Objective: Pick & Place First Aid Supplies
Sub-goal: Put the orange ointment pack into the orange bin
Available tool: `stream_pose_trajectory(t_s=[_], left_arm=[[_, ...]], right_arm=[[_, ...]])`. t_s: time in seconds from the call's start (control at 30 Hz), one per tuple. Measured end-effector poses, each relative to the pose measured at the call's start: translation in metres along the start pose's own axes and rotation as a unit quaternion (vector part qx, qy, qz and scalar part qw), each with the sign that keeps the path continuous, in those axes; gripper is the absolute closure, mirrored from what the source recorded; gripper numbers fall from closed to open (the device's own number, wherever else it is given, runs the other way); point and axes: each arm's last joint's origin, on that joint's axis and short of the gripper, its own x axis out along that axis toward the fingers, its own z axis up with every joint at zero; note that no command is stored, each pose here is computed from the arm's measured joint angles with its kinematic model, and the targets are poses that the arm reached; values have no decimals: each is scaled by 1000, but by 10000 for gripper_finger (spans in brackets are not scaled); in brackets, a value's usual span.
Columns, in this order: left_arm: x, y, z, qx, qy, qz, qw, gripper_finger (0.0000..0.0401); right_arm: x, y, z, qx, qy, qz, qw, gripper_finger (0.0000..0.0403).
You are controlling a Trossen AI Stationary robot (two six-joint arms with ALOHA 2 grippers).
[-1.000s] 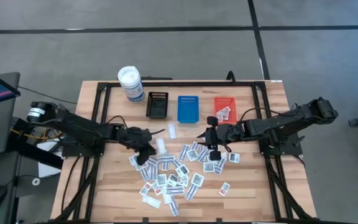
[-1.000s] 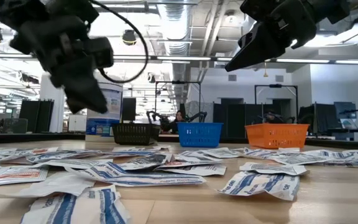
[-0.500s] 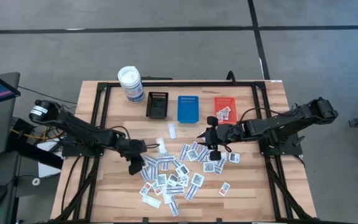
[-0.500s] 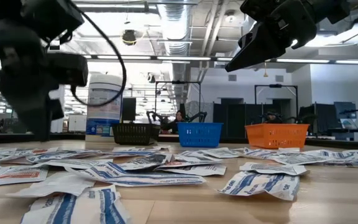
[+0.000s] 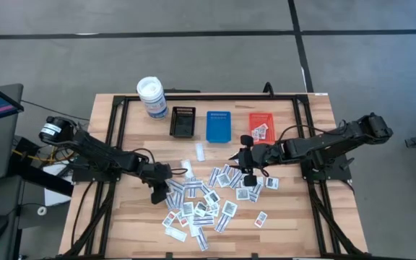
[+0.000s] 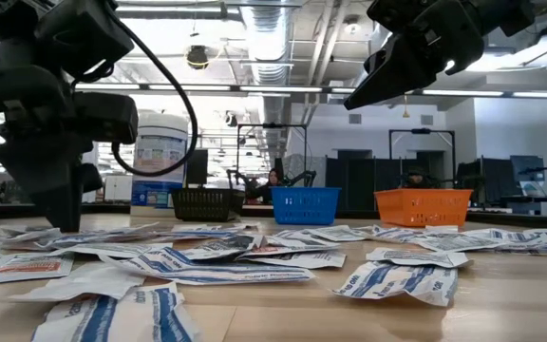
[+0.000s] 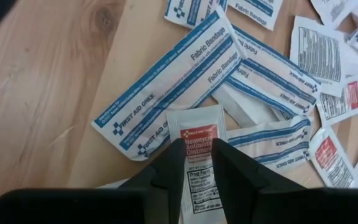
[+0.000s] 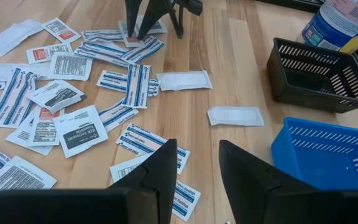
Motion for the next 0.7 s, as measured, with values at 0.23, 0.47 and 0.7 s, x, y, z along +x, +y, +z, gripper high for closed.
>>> stream_pose_trajectory(t_s=[0.23, 0.47, 0.7], left_arm=[[0, 2, 0, 72, -9, 21, 997, 384], [1, 3, 6, 76, -67, 74, 992, 397], [-5, -3, 27, 54, -225, 123, 965, 395]], right_arm=[[0, 0, 0, 0, 0, 0, 1000, 290], [0, 0, 0, 0, 0, 0, 1000, 290], [0, 0, 0, 0, 0, 0, 1000, 290]])
